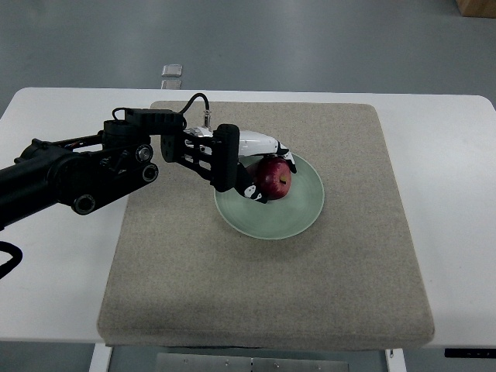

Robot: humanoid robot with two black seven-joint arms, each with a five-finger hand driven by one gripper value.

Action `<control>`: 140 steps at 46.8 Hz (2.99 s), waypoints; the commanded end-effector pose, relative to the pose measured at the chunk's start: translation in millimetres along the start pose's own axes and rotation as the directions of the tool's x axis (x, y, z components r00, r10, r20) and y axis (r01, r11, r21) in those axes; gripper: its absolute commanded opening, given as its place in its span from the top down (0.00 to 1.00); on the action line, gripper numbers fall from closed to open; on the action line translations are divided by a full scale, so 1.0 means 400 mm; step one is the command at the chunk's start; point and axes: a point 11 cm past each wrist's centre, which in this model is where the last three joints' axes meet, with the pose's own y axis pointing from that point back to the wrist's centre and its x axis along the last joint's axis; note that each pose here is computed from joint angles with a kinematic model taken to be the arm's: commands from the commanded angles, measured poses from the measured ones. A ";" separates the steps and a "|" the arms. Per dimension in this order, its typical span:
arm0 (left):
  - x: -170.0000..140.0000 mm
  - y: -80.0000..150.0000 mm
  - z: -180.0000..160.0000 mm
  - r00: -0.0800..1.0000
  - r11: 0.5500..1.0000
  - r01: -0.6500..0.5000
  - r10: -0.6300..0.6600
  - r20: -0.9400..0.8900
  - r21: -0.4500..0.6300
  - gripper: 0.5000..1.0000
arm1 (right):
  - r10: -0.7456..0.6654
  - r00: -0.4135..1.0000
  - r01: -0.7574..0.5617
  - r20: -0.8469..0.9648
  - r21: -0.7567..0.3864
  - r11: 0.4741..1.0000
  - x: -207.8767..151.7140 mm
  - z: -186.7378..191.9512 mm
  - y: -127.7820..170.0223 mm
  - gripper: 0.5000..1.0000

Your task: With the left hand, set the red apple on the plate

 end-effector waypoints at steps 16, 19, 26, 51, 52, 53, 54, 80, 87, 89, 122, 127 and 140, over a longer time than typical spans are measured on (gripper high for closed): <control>-0.001 0.000 -0.003 1.000 1.000 -0.002 0.002 -0.006 0.002 0.31 | 0.001 1.000 -0.001 0.001 0.000 1.000 0.001 0.000 0.000 0.07; -0.002 0.000 -0.005 1.000 1.000 -0.002 0.002 -0.008 0.004 0.30 | -0.001 1.000 0.001 0.000 0.000 1.000 -0.001 0.000 0.000 0.07; -0.011 0.001 -0.012 1.000 1.000 0.001 -0.001 -0.018 0.009 0.26 | 0.001 1.000 -0.001 0.000 0.000 1.000 0.000 0.000 0.000 0.07; 0.030 0.022 -0.064 0.997 0.996 -0.054 0.057 -0.055 0.065 0.08 | -0.001 1.000 0.001 0.000 0.000 1.000 -0.001 0.000 0.000 0.07; 0.036 0.025 -0.069 0.996 0.996 -0.061 0.065 -0.057 0.070 0.08 | -0.001 1.000 0.001 0.000 0.000 1.000 -0.001 0.000 0.000 0.07; 0.042 0.027 -0.073 0.995 0.995 -0.068 0.073 -0.061 0.074 0.08 | 0.001 1.000 -0.001 0.000 0.000 1.000 0.000 0.000 0.000 0.07; 0.048 0.030 -0.077 0.994 0.994 -0.077 0.083 -0.065 0.079 0.08 | 0.001 1.000 -0.001 0.000 0.000 1.000 0.001 0.000 0.000 0.07; 0.140 0.105 -0.186 0.960 0.958 -0.211 0.241 -0.144 0.196 0.07 | -0.001 1.000 0.001 0.001 0.000 1.000 -0.001 0.000 0.000 0.07; 0.177 0.128 -0.198 0.913 0.937 -0.289 0.332 -0.237 0.197 0.03 | -0.001 1.000 0.001 0.000 0.000 1.000 -0.001 0.000 0.000 0.07; 0.187 0.139 -0.213 0.888 0.921 -0.325 0.375 -0.267 0.214 0.02 | 0.001 1.000 -0.001 0.001 0.000 1.000 0.001 0.000 0.000 0.07; 0.261 0.259 -0.407 -0.011 0.553 -0.527 0.755 -0.656 0.645 0.03 | -0.001 1.000 0.001 0.000 0.000 1.000 -0.001 0.000 0.000 0.07; 0.252 0.254 -0.421 -0.135 0.536 -0.488 0.734 -0.666 0.689 0.03 | 0.001 1.000 -0.001 0.000 0.000 1.000 0.000 0.000 0.000 0.07; 0.210 0.254 -0.454 -0.388 0.524 -0.429 0.628 -0.674 0.736 0.02 | -0.001 1.000 0.001 0.001 0.000 1.000 -0.001 0.000 0.000 0.07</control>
